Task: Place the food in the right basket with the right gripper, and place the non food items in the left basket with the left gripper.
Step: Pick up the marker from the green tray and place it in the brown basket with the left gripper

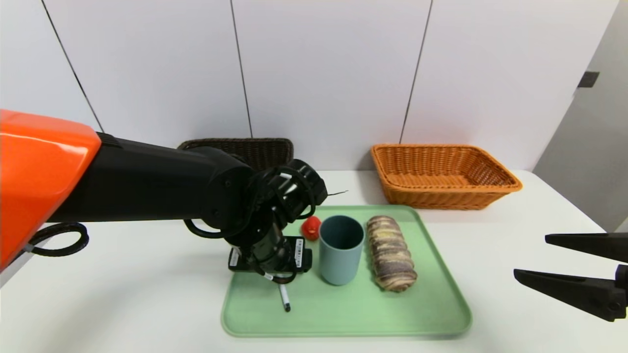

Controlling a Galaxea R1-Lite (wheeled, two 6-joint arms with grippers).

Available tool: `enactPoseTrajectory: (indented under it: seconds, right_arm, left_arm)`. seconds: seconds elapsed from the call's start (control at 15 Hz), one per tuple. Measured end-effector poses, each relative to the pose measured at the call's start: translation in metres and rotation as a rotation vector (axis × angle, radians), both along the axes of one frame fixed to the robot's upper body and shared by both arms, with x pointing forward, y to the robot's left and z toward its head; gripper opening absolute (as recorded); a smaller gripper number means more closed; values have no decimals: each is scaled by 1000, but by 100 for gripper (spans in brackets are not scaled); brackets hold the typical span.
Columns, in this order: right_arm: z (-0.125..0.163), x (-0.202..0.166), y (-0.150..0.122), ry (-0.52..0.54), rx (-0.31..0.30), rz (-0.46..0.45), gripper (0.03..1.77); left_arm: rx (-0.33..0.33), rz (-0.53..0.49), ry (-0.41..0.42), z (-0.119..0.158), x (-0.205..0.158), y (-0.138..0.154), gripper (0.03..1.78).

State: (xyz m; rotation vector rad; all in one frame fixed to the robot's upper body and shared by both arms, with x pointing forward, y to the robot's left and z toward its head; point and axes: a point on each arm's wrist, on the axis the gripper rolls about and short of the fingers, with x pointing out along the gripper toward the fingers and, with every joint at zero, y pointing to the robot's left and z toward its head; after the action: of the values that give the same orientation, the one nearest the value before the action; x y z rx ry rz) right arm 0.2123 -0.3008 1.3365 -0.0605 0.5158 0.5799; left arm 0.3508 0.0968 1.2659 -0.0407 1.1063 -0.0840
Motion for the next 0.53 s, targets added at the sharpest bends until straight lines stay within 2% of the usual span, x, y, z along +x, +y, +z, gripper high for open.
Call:
enactPoseTrajectory:
  seconds: [0.53]
  right_arm:
    - [0, 0, 0, 3, -1, 0, 170]
  left_arm:
    - [-7, 39, 20, 0, -4, 0, 169]
